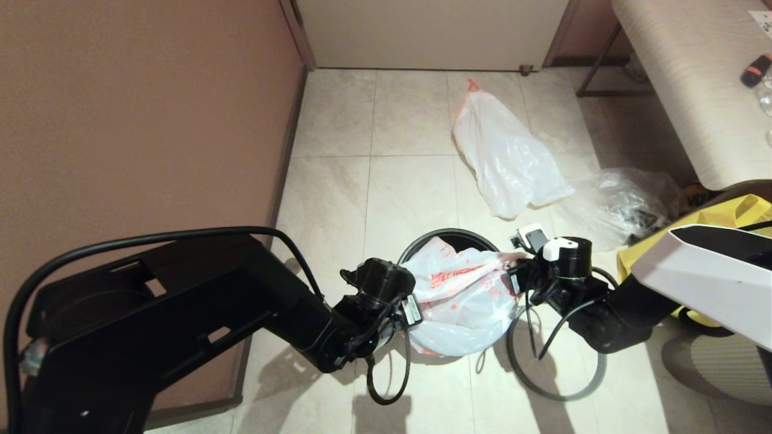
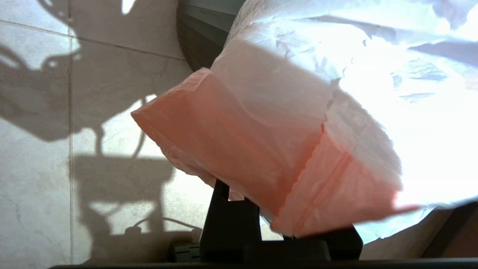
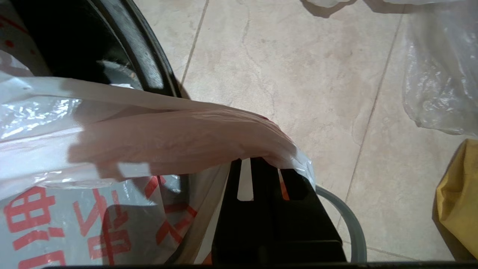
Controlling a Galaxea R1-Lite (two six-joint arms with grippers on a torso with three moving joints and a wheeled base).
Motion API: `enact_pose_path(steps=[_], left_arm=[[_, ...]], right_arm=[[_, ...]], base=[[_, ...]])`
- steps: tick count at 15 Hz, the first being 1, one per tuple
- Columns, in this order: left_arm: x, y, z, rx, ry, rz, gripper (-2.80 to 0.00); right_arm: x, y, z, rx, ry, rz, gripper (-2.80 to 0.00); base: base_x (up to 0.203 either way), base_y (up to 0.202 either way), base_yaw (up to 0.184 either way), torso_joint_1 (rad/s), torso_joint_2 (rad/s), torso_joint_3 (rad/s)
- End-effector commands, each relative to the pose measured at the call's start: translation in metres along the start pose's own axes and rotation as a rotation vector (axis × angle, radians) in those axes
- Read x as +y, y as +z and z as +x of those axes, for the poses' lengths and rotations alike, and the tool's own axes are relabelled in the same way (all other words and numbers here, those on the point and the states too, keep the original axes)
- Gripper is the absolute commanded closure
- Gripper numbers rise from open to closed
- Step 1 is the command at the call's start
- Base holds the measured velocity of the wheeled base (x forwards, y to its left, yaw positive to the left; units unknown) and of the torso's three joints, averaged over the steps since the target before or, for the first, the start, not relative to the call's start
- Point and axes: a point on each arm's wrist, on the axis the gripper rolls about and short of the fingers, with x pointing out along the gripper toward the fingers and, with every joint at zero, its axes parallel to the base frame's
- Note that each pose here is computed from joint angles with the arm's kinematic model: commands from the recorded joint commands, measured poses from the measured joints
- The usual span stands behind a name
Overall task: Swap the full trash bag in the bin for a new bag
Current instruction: Put the new garbage bag on the trash can
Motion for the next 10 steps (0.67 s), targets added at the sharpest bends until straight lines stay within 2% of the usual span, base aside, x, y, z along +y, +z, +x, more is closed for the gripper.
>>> enact_pose_path(steps=[1,5,7,10], left_arm=[[0.002,-0.004,0.0,0.005,0.001,0.001,0.0],[0.003,-0.007,0.0,0.019,-0.005,0.006,0.0],[0.002,-0.009,-0.002,0.038,-0.024,0.012,0.0],[0.001,-0.017,-0.005,0.063,-0.036,0.054,0.0]], right_arm=[[-0.005,0.018,-0.004,-0.019,0.023,0.004,0.0],[-0.006,0.026,-0.014,0.048,0.115,0.074,0.0],[-0.007,0.035,-0.011,0.035,0.114,0.108,0.0],[-0.008,0.04,-0.007,0.031,0.111,0.115,0.0]], base=[[0.0,0.0,0.0,0.0,0.0,0.0],[0.0,0.0,0.0,0.0,0.0,0.0],[0.0,0.0,0.0,0.0,0.0,0.0],[0.0,0.0,0.0,0.0,0.0,0.0]])
